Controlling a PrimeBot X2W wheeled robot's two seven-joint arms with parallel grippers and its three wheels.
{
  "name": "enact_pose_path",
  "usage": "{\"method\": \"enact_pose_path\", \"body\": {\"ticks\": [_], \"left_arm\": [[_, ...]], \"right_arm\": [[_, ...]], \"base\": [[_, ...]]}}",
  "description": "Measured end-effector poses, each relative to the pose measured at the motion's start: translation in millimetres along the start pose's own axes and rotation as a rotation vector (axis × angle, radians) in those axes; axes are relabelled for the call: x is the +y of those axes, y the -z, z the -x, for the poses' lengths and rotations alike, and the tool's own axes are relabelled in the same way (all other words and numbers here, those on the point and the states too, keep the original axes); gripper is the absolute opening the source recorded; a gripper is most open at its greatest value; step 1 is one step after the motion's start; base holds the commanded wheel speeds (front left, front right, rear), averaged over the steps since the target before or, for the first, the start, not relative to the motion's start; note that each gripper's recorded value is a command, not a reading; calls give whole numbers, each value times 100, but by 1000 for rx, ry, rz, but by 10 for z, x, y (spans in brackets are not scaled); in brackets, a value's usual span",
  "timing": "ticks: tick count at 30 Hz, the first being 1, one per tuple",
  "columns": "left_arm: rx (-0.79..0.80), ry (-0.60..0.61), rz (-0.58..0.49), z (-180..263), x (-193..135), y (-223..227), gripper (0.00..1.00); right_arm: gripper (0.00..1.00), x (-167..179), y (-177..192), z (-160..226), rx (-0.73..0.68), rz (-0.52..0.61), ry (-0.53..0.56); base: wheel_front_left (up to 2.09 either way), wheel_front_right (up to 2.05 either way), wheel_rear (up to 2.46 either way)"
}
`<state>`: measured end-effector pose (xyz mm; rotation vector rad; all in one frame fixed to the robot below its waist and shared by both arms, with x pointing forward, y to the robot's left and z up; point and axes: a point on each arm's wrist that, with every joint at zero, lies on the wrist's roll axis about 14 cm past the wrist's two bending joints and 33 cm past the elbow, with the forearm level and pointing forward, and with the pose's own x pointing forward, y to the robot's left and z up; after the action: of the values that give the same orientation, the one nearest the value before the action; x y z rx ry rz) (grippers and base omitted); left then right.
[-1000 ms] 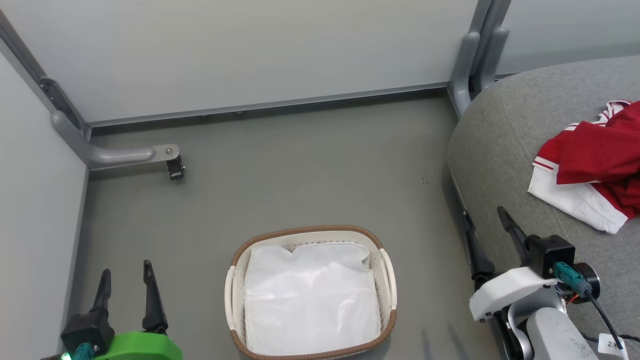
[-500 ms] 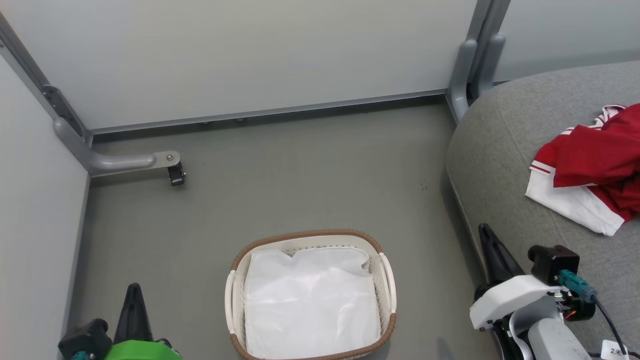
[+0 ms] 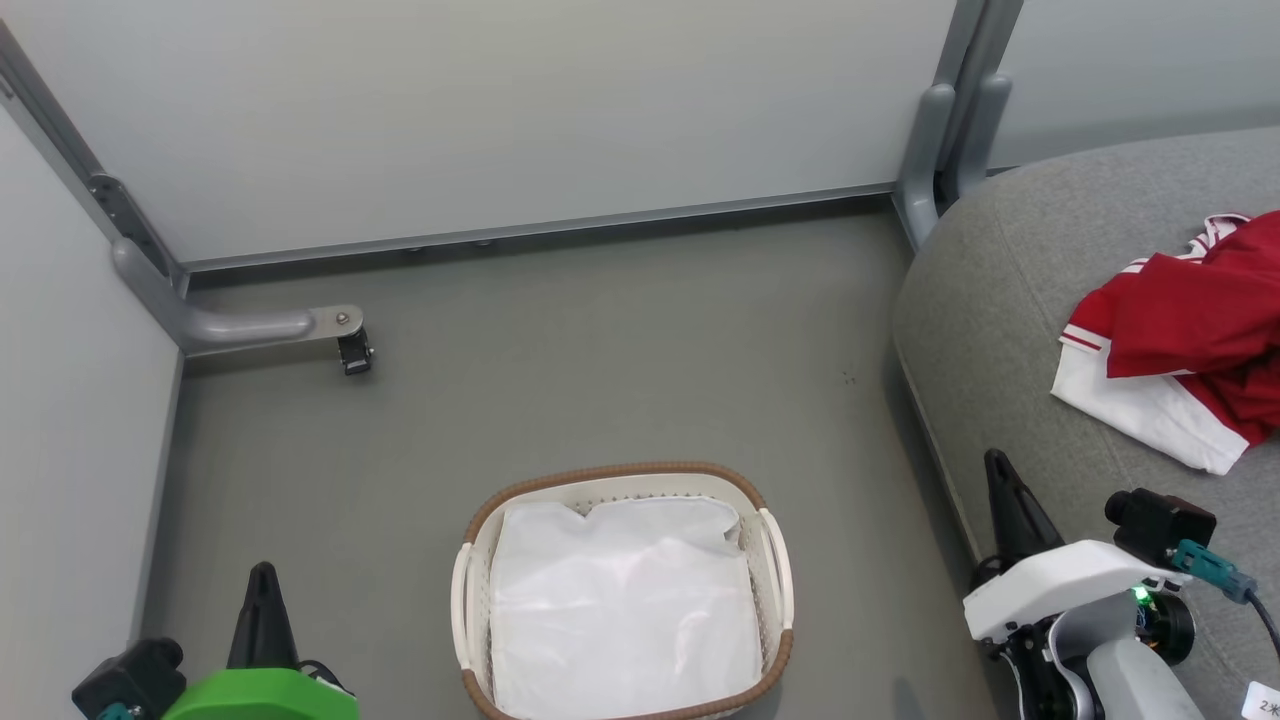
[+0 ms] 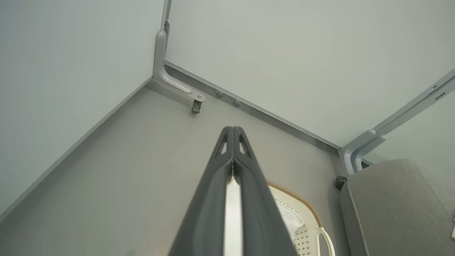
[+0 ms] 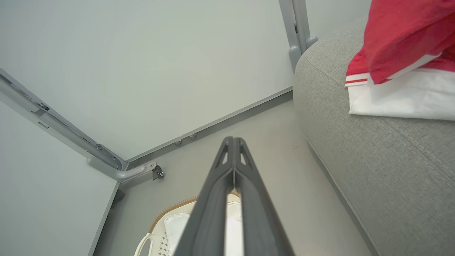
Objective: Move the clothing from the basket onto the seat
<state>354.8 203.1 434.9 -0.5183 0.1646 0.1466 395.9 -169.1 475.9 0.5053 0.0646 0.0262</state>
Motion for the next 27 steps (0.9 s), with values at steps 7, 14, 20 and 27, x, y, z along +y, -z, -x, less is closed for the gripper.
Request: {"method": "enact_pose_path", "body": {"ticks": [7,14,20,27], "left_arm": [[-1,1,108,-30,-21,-40,0],[4,1,205,-52,-35,-67,0],[4,7,286,-74,-55,-102,0],[3,17,378,-93,-80,-141,0]], "right_arm": [[0,-32,-38,-2,-5,-110,18],[0,-60,-70,2,-8,-210,32],[0,-79,-103,3,-14,-290,40],[0,-96,-120,12,-15,-379,46]], "base": [[0,0,0],[0,0,0],[0,0,0],[0,0,0]]}}
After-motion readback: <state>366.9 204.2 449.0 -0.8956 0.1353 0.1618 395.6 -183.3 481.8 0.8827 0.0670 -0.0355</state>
